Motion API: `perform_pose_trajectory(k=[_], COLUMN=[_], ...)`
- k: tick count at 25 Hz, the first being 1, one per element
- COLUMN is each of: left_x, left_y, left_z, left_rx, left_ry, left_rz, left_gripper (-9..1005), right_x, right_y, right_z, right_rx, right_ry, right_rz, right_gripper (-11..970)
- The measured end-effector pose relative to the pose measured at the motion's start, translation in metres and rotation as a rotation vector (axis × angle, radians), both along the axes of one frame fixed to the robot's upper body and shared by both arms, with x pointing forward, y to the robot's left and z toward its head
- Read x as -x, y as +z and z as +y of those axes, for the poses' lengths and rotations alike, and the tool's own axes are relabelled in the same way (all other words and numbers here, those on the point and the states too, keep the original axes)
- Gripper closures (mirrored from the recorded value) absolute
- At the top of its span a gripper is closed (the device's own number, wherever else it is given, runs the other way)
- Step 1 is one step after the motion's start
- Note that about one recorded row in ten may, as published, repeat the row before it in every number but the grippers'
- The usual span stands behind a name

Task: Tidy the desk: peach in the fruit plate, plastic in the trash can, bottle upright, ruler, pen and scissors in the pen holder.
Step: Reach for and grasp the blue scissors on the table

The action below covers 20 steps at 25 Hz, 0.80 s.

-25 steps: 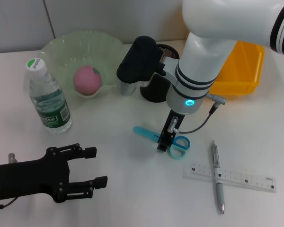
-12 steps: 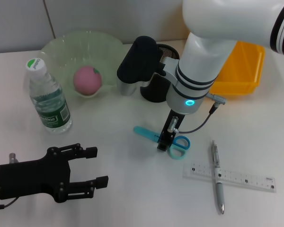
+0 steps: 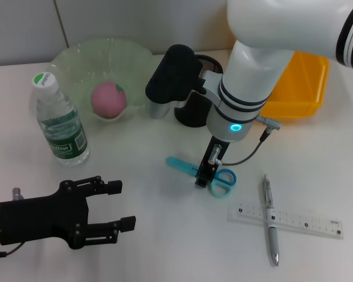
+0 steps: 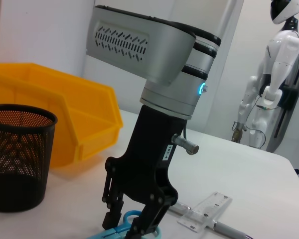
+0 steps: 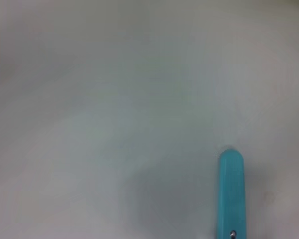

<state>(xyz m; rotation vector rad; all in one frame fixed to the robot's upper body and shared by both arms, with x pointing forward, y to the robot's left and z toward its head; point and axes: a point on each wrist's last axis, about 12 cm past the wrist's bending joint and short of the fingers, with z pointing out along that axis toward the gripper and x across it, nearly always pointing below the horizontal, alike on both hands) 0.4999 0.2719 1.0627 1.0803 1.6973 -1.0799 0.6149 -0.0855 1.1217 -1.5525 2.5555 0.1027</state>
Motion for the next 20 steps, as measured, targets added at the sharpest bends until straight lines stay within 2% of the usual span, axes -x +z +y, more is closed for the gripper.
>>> perform_pose_trajectory(k=[20], left_x=[-0.0006], left_y=[0.0004], left_z=[0.0003], left_rx=[-0.001], left_ry=[-0.001], left_rz=[-0.001], left_gripper=[196], right_x=[-0.0003], right_y=[-0.0009], right_z=[-0.0014], right_rx=[0.005], right_ry=[0.0], right_rz=[-0.003], right_gripper=[609])
